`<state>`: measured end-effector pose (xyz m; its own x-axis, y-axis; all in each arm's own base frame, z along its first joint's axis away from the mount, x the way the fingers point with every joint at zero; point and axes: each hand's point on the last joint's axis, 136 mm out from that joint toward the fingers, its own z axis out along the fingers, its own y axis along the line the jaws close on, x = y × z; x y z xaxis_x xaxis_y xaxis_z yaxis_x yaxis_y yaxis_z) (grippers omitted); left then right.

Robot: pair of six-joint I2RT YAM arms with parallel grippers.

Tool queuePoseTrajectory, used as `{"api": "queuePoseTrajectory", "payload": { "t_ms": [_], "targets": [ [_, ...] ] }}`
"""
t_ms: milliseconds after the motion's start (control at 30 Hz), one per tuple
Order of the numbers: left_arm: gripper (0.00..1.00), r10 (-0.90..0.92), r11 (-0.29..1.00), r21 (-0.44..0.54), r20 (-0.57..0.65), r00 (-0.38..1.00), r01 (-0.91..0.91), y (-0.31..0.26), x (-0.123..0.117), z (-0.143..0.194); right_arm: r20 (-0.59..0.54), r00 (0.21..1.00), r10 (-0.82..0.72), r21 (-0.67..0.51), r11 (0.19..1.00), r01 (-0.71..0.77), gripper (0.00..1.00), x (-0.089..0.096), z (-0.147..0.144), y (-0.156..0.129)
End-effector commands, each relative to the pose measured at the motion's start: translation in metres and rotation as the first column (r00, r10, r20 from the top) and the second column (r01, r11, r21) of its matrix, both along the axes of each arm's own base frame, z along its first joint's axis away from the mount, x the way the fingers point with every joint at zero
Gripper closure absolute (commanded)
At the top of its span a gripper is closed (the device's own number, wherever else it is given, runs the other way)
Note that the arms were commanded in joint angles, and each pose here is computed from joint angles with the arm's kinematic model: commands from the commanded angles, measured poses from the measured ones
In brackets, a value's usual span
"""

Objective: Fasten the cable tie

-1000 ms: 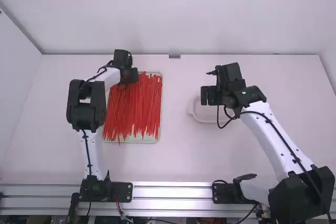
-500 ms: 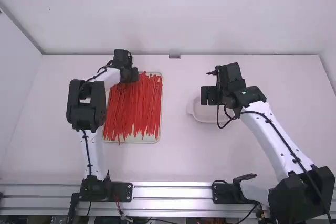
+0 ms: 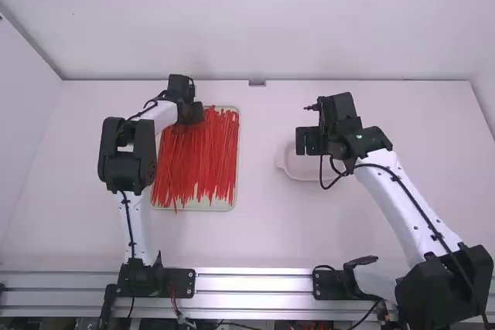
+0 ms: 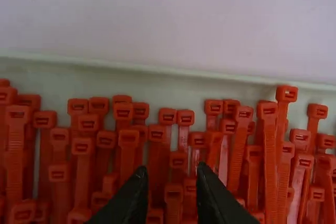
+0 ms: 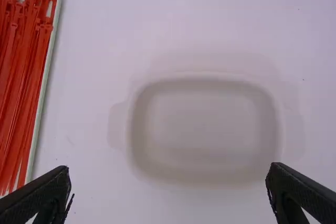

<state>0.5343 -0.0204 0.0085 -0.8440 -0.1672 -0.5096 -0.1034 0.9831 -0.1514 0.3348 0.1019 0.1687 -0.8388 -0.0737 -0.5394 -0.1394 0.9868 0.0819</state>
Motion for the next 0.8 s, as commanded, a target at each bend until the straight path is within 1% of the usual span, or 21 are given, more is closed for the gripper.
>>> {"api": "queuePoseTrajectory", "payload": {
  "t_ms": [0,533,767],
  "targets": [
    [0.76,-0.002,1.0,0.022,-0.035,0.999,0.003,0.0038,-0.0072,-0.0142,0.033,0.999,-0.003,0.002,1.0,0.003,0.01,0.0073,0.0129,0.0012],
    [0.77,-0.008,0.999,0.031,-0.037,0.999,0.009,0.0004,-0.0082,-0.0153,0.034,0.999,-0.003,0.003,1.0,0.003,0.01,0.0074,0.013,0.0014],
    [0.77,-0.038,0.998,0.05,-0.028,0.999,0.04,-0.0028,-0.0093,-0.0195,0.034,0.999,-0.003,0.003,1.0,0.003,0.01,0.0074,0.013,0.0014]
  ]
}}
